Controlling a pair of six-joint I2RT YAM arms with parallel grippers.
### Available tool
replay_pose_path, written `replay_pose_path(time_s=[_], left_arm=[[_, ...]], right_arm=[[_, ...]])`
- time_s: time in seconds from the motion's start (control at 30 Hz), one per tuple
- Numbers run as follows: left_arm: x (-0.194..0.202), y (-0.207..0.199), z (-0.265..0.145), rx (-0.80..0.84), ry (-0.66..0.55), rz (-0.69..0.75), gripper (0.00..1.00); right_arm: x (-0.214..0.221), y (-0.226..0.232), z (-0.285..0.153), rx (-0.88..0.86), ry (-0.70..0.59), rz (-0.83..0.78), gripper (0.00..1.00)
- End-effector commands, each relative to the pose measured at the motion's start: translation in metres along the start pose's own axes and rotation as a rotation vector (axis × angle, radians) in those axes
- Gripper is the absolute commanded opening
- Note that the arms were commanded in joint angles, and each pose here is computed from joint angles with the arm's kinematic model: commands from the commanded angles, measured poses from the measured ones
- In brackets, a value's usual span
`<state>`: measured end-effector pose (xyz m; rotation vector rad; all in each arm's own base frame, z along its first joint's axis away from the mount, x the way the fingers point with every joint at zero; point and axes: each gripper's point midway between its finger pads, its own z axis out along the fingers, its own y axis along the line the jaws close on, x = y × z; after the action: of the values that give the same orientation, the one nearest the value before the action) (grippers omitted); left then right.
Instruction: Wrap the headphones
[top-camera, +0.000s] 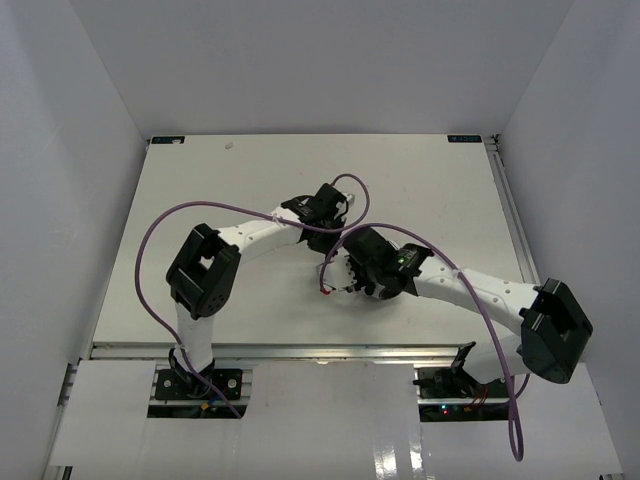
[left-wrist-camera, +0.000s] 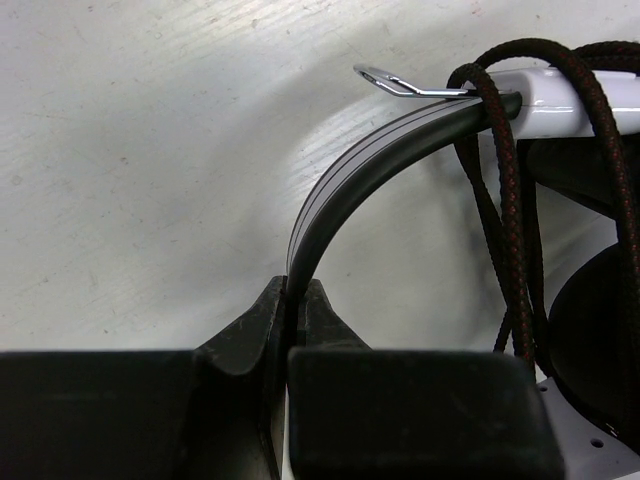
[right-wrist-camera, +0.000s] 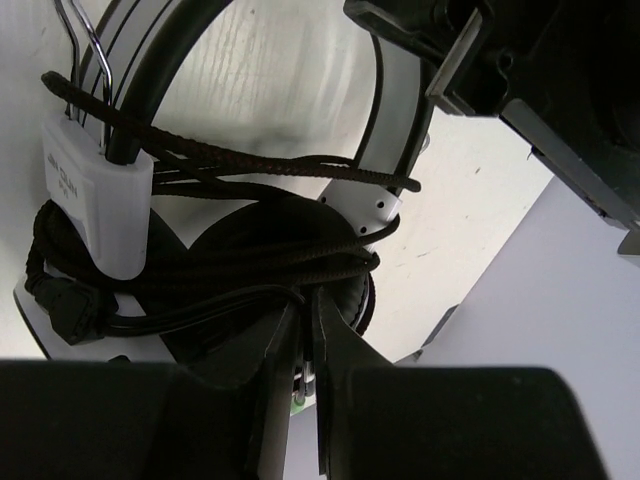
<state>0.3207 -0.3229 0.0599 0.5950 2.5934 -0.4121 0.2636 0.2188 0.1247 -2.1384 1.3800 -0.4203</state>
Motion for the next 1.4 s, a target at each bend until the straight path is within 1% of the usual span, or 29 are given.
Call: replay_pose_path(time_s=[0.0,0.2,0.3,0.53,0.73,0.9,1.17,1.37], left_arm=[[-0.01,-0.023,-0.025,0.122,-0.039,-0.005,0.0],[-0.003,-0.022,-0.025,0.14,-0.02,-0.01,0.0],[0.003,-0.022,-0.024,0.148,-0.003,-0.007,0.0],[0.008,-0.016,-0.021,0.159,0.019,-0.023,0.0],[0.011,-0.02,-0.02,0.189,0.032,-0.026,0.0],[0.012,-0.021,-0.022,0.2,0.029,-0.022,0.0],[0.008,-0.019,-0.028,0.201,0.011,-0.031,0.0],[0.009,-0.012,-0.031,0.192,0.006,-0.052,0.0]], right_arm=[[-0.018,-0.036,-0.002,0.132,-0.009,-0.078,0.15],[-0.032,-0.043,0.005,0.148,0.023,-0.145,0.15],[-0.036,-0.048,0.008,0.178,0.083,-0.203,0.15],[-0.045,-0.062,0.008,0.246,0.145,-0.277,0.17],[-0.061,-0.055,0.011,0.238,0.135,-0.335,0.18],[-0.065,-0.045,0.017,0.208,0.125,-0.376,0.2],[-0.077,-0.031,0.02,0.154,0.059,-0.357,0.27],[-0.073,-0.023,0.024,0.128,0.06,-0.345,0.31]])
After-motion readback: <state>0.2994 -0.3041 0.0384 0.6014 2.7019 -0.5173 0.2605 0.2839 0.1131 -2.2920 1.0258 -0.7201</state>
